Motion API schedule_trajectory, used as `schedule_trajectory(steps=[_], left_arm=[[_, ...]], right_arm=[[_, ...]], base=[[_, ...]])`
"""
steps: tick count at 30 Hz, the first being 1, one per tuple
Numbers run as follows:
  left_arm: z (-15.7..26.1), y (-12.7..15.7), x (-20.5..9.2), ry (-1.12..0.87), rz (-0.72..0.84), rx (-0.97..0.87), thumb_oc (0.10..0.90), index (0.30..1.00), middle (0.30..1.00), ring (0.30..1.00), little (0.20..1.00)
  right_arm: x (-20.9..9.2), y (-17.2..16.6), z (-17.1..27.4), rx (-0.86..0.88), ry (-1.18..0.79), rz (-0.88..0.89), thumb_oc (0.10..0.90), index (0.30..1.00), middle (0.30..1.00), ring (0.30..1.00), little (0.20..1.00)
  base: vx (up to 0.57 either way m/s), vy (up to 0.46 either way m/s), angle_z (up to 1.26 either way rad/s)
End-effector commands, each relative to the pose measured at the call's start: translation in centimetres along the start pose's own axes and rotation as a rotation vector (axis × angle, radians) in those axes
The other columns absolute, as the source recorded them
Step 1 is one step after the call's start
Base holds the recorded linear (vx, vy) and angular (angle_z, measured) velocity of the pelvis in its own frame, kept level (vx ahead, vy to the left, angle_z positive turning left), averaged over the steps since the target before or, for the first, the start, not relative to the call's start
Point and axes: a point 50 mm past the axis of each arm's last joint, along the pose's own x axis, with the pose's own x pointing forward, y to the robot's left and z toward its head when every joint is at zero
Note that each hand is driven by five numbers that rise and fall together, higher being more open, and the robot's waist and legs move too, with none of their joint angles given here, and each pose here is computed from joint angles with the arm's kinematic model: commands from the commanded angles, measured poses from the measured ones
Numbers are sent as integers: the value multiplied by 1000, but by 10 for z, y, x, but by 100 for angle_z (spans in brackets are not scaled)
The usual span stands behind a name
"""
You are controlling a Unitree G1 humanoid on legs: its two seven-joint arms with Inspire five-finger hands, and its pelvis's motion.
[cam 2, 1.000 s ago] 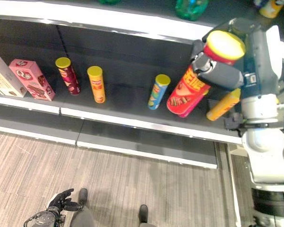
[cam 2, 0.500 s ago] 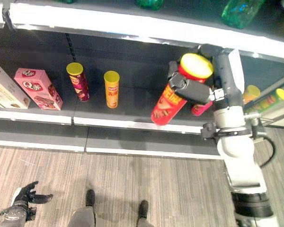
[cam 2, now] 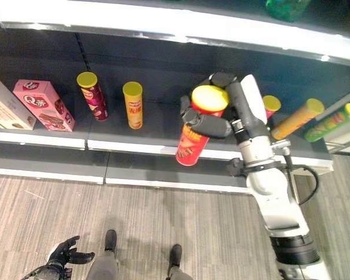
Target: Put the goods on the table back onto the shelves and tidy them up.
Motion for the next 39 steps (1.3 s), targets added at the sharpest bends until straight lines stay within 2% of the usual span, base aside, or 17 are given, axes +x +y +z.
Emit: schedule_trajectory(steps=[1, 5, 17, 39], left_arm=[[12, 21, 4, -43, 77, 90, 800, 900, 900, 900, 900], [13, 21, 3, -53, 85, 111, 800, 900, 900, 900, 900], [30, 13, 5, -129, 70, 129, 800, 900, 900, 900, 900], [51, 10, 7, -201, 89, 132, 800, 900, 900, 900, 900]], right_arm=[[16, -38, 33, -227, -191, -159, 400, 300, 300, 300, 300], [19, -34, 24, -340, -160, -186, 400, 300, 300, 300, 300], [41, -33, 28, -388, -184, -338, 400, 300, 300, 300, 300], [73, -79, 33, -473, -176, -686, 400, 300, 300, 300, 300]], base=[[-47, -37, 12], [-28, -42, 15], [-4, -13, 1], [-13, -12, 7]])
